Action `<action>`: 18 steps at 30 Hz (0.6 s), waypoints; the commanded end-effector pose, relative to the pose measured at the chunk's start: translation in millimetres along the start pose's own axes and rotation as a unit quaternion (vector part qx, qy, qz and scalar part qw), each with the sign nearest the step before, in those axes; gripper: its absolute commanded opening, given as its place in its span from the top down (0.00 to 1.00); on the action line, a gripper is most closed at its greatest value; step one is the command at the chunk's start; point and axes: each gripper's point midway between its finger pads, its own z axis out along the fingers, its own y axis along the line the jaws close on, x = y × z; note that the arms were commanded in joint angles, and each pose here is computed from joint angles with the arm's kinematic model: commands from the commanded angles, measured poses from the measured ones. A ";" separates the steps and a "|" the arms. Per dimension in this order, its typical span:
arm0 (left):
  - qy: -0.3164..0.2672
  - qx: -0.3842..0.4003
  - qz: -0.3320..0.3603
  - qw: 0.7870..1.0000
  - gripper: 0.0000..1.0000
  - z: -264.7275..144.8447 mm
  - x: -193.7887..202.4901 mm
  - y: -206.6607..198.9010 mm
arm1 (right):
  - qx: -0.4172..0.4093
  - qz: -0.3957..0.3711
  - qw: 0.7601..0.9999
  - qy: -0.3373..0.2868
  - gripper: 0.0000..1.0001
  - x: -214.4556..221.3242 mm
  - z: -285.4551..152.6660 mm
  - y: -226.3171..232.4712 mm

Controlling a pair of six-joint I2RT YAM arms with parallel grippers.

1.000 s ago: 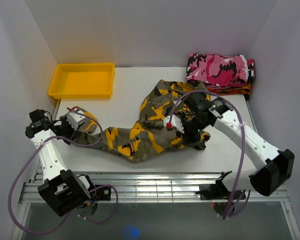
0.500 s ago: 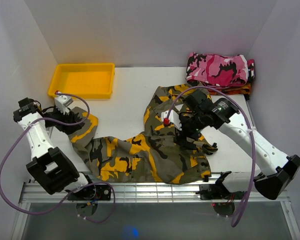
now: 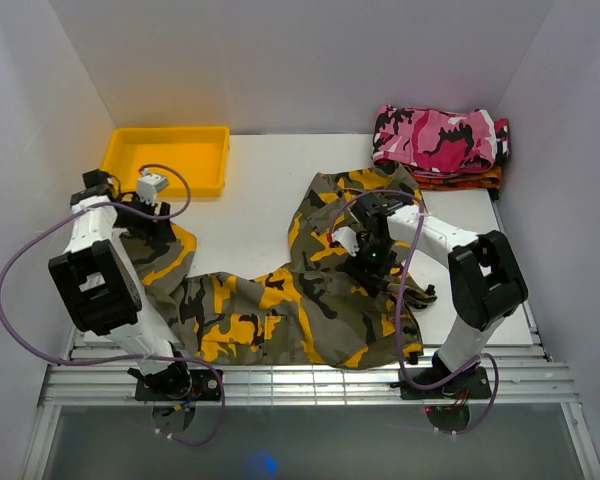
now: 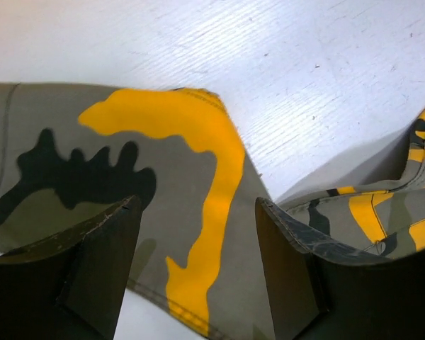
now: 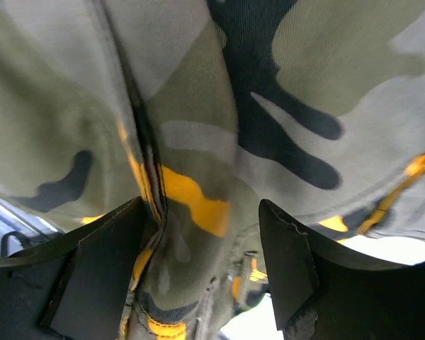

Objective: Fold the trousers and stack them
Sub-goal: Flatten the trousers out

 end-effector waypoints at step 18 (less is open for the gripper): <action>0.139 -0.082 -0.056 0.985 0.97 111.2 3.3 -19.3 | 0.050 0.180 0.980 0.068 0.33 124.3 10.5 -90.1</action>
